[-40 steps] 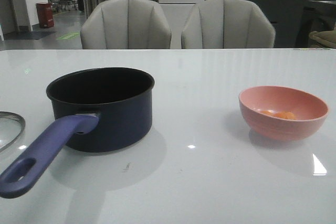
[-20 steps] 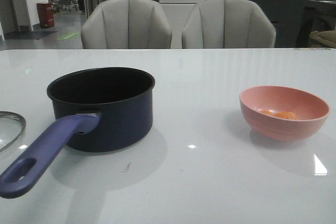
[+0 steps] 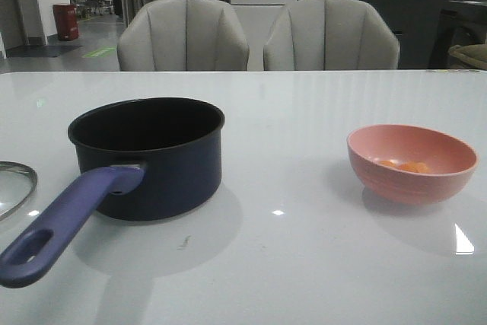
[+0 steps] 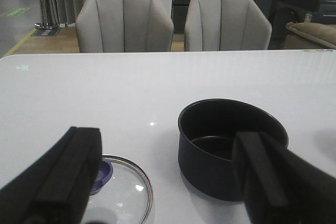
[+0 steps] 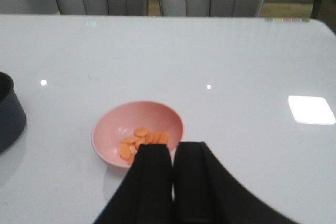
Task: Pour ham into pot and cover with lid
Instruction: 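Set the glass lid down on the table beside the saucepan, then grasp the rim of the pink bowl with the right gripper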
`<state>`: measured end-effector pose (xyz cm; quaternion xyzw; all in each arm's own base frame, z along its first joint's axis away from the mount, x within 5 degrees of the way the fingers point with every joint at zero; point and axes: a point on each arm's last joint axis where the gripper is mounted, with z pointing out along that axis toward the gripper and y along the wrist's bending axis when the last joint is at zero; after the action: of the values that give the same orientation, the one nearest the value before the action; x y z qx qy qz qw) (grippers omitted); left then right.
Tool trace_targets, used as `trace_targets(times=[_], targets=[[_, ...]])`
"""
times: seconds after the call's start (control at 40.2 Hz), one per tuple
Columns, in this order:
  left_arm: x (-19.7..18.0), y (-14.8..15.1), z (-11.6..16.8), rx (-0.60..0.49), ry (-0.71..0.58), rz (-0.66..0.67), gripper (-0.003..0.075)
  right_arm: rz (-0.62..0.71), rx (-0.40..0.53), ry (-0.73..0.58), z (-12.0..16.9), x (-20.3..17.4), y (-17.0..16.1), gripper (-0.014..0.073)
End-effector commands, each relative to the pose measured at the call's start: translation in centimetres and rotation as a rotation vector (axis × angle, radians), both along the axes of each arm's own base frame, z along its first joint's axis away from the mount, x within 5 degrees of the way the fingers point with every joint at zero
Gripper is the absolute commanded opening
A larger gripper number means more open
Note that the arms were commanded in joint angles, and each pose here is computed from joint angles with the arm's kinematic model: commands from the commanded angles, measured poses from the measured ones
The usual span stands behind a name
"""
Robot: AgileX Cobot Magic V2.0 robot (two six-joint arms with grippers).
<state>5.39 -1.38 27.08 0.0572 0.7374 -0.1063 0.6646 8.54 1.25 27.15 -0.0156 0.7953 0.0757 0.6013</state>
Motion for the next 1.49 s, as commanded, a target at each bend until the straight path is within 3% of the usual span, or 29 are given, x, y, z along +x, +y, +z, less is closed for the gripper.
trace_targets(times=[0.0,0.274,0.373,0.423,0.498,0.846,1.02,1.468], targets=[[0.0,0.0,1.6,-0.024,-0.096,0.0,0.0553,-0.004,-0.027,-0.02,1.1,1.0,0.0,0.0169],[0.0,0.0,1.6,-0.024,-0.096,0.0,0.0553,-0.008,-0.006,0.027,1.1,3.1,0.3,0.0194],[0.0,0.0,1.6,-0.024,-0.096,0.0,0.0553,-0.009,-0.006,0.081,1.4,4.5,0.5,0.0315],[0.0,0.0,1.6,-0.024,-0.096,0.0,0.0553,-0.012,0.003,0.118,1.6,5.6,0.7,0.0418],[0.0,0.0,1.6,-0.024,-0.094,-0.001,0.0553,-0.021,0.017,0.161,2.1,7.1,0.8,0.0484],[0.0,0.0,1.5,-0.023,-0.09,-0.001,0.0553,-0.149,0.085,0.494,0.8,16.0,-0.6,0.0486],[0.0,0.0,1.5,-0.023,-0.088,-0.001,0.0553,-0.127,0.073,0.639,-1.0,20.1,-0.6,0.0486],[0.0,0.0,1.5,-0.023,-0.088,-0.001,0.0553,-0.077,0.096,0.787,-4.5,28.1,-0.1,0.0486]])
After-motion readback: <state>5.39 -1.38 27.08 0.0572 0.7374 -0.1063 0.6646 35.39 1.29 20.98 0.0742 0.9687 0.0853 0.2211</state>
